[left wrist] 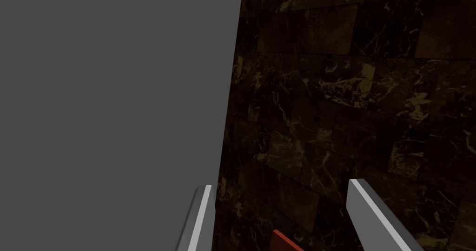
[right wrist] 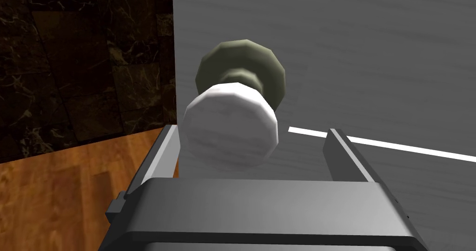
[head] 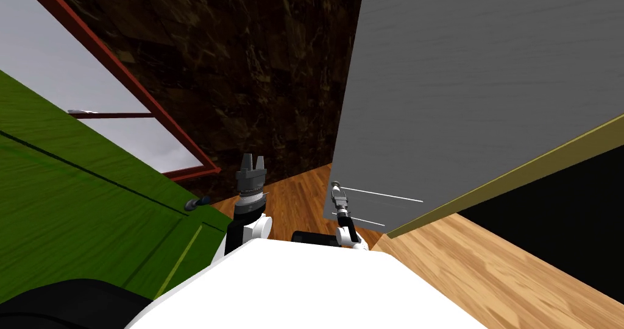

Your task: Push the door open

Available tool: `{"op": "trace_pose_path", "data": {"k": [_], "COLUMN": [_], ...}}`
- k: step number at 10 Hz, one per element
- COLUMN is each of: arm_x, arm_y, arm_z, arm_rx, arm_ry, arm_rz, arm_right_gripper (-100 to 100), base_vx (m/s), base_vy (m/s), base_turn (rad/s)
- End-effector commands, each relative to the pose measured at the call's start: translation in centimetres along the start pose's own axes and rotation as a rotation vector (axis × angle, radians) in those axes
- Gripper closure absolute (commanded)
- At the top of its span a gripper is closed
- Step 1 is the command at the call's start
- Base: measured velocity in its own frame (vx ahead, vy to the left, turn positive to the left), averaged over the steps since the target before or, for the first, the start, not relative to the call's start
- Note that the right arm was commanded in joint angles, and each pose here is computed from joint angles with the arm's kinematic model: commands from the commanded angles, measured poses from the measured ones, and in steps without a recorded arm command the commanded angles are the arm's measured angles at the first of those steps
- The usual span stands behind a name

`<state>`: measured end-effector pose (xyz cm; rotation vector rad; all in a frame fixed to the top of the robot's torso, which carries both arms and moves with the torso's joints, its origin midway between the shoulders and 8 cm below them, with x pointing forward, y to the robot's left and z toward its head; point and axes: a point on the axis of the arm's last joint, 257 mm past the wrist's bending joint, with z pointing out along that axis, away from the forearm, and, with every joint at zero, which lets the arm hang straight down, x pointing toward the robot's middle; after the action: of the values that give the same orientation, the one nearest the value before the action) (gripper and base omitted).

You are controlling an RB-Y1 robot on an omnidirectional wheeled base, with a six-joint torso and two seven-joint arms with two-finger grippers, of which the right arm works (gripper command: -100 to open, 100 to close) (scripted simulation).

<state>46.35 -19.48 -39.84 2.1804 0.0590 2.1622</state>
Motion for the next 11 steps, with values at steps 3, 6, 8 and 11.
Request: {"op": "trace_pose_path", "data": {"k": [3,6,8,11], "arm_x": [0.3,0.3,0.3,0.4], "arm_y": [2.8,3.3,3.8,4.5], "arm_z": [0.53,0.59,0.66,0.72], "arm_rx": [-0.063,-0.081,-0.106,-0.148], "arm_ry": [0.008,0.008,0.007,0.005], "arm_rz": [-0.001,0.006,0.018,0.044], "arm_right_gripper": [100,100,100,100], "base_vx": [0.105,0.071,0.103,0.154], "base_vy": [0.061,0.044,0.069,0.096], "base_turn": [-0.052,-0.042,-0.055,-0.064]}}
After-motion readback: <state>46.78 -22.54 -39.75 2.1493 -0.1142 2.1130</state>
